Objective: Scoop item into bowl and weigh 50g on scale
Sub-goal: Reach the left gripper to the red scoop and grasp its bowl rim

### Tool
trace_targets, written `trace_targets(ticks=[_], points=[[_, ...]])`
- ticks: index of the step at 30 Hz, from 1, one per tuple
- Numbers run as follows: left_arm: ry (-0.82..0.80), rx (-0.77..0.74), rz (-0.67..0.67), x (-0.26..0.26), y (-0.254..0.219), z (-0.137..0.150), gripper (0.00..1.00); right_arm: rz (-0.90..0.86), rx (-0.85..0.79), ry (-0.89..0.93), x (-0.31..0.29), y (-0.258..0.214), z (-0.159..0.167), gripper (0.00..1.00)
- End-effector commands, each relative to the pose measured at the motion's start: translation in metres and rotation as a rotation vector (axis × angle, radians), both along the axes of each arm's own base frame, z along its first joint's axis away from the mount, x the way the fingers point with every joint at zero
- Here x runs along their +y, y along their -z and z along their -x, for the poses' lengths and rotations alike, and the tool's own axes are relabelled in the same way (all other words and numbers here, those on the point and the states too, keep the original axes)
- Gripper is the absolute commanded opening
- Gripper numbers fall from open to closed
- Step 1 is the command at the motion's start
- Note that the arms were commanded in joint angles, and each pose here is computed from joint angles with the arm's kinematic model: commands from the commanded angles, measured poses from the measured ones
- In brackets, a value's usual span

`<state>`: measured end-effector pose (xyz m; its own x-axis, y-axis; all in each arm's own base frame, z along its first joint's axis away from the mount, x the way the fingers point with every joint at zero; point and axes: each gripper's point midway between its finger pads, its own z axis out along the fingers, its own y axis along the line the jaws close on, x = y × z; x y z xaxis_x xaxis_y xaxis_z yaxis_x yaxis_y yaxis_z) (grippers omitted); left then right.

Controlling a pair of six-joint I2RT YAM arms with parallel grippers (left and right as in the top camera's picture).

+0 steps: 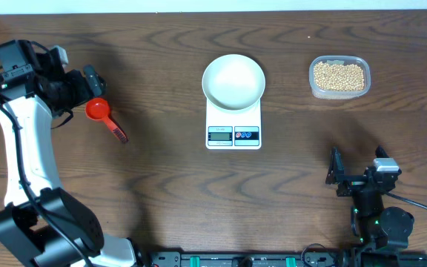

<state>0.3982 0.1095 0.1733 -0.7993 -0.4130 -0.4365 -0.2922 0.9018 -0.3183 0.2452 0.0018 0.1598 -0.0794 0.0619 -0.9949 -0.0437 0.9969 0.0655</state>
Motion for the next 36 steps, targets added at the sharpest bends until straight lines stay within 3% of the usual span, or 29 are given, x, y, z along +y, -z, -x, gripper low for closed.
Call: trace_targets(ticks=[1, 4, 5, 10, 23, 25, 36], points=[[-0.019, 0.026, -0.035, 0.014, 0.013, -0.007, 1.00, 0.005, -0.001, -0.002, 0.001, 0.001, 0.000, 0.99], [-0.046, 0.093, -0.060, 0.024, 0.037, -0.007, 0.99, 0.005, -0.001, -0.002, 0.001, 0.001, 0.000, 0.99], [-0.052, 0.113, -0.066, 0.027, 0.044, -0.006, 0.91, 0.005, -0.001, -0.002, 0.001, 0.001, 0.000, 0.99], [-0.117, 0.219, -0.093, 0.042, 0.082, -0.004, 0.75, 0.005, -0.001, -0.002, 0.001, 0.001, 0.000, 0.99], [-0.136, 0.295, -0.085, 0.049, 0.138, -0.012, 0.62, 0.005, -0.001, -0.002, 0.001, 0.001, 0.000, 0.99], [-0.134, 0.312, -0.079, 0.049, 0.149, -0.012, 0.57, 0.005, -0.001, -0.002, 0.001, 0.001, 0.000, 0.99], [-0.135, 0.312, -0.079, 0.051, 0.160, -0.015, 0.41, 0.005, -0.001, -0.002, 0.001, 0.001, 0.000, 0.99]])
